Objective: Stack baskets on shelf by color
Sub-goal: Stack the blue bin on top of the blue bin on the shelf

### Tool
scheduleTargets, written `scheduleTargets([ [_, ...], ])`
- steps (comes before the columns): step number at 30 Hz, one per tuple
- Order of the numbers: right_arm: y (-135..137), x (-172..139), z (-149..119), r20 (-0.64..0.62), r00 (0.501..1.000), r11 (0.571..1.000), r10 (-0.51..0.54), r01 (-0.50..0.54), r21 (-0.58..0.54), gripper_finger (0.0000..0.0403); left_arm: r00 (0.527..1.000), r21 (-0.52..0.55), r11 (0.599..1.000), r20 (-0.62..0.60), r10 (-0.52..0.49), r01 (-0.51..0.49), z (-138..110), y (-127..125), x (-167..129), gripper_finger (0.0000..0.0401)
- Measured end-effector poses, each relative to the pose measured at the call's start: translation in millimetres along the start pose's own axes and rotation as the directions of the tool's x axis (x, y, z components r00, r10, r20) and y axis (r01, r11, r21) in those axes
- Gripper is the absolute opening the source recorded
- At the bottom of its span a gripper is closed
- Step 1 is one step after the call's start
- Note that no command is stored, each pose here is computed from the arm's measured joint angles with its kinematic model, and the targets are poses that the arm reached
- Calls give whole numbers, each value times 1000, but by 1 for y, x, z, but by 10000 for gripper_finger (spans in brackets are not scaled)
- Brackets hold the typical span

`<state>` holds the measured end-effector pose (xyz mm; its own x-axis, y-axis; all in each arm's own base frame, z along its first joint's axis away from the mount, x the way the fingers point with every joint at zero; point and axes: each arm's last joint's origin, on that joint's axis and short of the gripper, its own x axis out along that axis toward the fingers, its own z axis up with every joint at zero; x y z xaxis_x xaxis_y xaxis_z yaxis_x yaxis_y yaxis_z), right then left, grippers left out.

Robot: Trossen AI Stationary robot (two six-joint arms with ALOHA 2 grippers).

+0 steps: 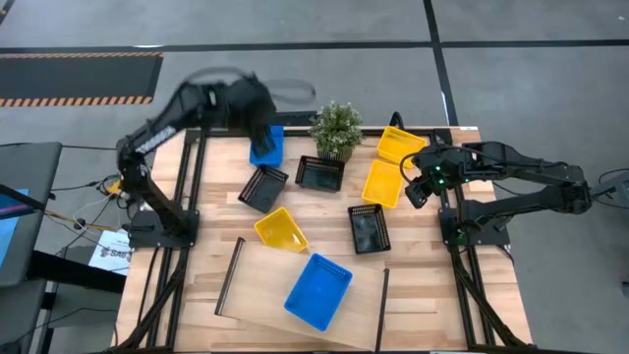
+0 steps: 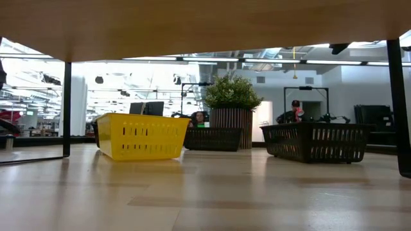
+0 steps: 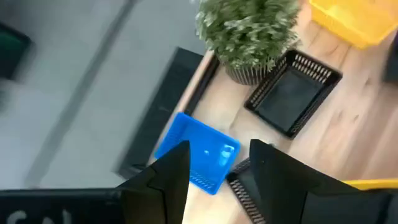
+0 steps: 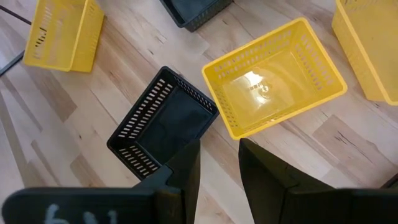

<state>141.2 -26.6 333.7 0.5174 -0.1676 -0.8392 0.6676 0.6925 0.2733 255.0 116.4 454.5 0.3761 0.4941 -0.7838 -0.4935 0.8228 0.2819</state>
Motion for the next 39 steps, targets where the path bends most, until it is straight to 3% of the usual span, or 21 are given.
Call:
scheduleTargets([
  [4,0,0,0,1,1000,1000,0,0,0,133,997,-219,973,23,-70,73,-3,55,21,155],
  [8,0,0,0,2,1000,1000,0,0,7,133,995,-421,906,-101,-7,-36,-24,89,59,155],
  [11,0,0,0,4,1000,1000,2,-2,8,134,977,-603,786,-211,7,-136,-46,103,95,155],
  [13,0,0,0,4,1000,1000,2,-2,8,134,962,-693,701,-269,-39,-166,-62,106,119,155],
  [20,0,0,0,5,1000,1000,2,-2,9,134,941,-770,622,-300,-156,-142,-90,95,163,155],
  [32,0,0,1,10,1000,1000,-3,3,1,134,919,-762,582,-389,-58,-285,-85,64,164,155],
  [36,-1,0,1,31,999,1000,-31,31,-1,133,925,-795,550,-366,-100,-255,-82,60,173,155],
  [39,-1,0,2,39,998,999,-41,41,-1,133,910,-784,556,-400,-113,-276,-83,56,181,155],
])
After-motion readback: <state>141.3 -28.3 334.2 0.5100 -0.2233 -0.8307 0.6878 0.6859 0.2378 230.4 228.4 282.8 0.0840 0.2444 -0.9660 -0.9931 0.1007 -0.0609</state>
